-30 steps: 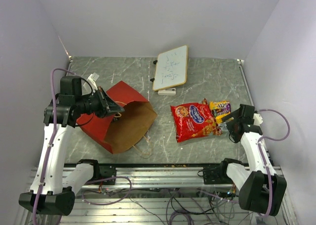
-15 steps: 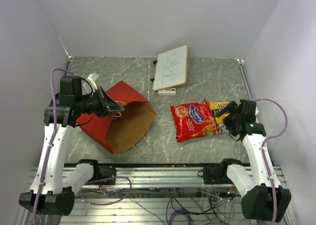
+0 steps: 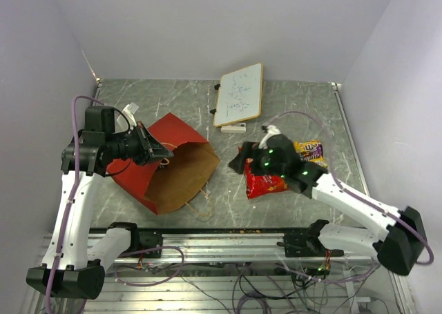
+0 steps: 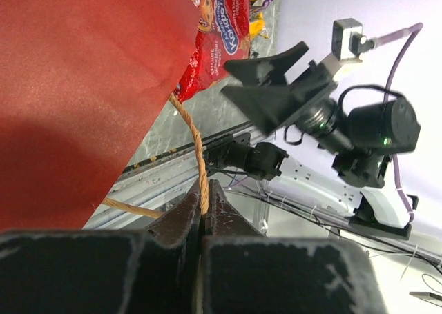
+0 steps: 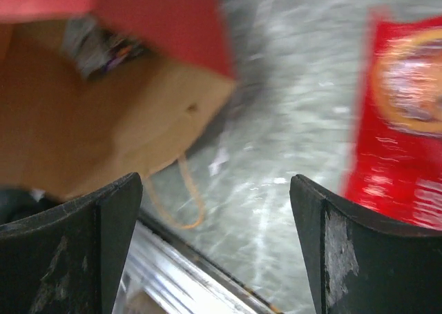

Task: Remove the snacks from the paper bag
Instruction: Take out the snack from the paper bag.

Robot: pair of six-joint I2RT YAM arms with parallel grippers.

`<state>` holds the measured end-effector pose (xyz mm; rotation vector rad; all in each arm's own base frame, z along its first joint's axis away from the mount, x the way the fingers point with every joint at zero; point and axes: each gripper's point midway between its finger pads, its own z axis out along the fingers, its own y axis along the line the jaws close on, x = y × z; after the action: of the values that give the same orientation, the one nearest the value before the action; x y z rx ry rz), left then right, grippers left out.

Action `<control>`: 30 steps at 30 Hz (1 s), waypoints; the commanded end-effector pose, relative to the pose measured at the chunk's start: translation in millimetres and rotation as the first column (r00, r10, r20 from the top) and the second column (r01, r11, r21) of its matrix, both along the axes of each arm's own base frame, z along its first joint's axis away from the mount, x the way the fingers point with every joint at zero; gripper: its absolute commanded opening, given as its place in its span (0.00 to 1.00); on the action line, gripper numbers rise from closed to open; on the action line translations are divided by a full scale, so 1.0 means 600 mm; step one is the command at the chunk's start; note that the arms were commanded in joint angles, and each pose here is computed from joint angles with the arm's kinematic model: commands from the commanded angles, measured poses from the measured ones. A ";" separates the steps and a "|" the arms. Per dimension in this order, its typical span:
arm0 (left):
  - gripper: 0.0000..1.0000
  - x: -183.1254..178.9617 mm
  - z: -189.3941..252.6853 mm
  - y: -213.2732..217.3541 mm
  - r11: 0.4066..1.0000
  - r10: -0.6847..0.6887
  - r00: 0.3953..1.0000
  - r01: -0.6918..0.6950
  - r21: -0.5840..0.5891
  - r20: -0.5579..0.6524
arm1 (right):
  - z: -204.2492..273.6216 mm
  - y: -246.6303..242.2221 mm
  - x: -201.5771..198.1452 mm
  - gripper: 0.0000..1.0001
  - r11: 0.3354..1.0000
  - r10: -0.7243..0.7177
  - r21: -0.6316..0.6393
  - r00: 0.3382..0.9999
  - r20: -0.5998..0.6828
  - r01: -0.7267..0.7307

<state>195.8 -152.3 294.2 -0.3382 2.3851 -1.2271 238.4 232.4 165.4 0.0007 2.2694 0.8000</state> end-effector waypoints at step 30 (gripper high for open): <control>0.07 -0.001 0.056 0.006 0.999 -0.021 0.996 0.017 0.049 0.084 | -0.138 0.466 0.056 0.58 0.993 -0.104 0.086 0.933 0.345 0.080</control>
<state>197.6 -148.3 329.8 -0.2721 2.3272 -1.1759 256.1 517.7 97.4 -0.1515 1.8559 0.8543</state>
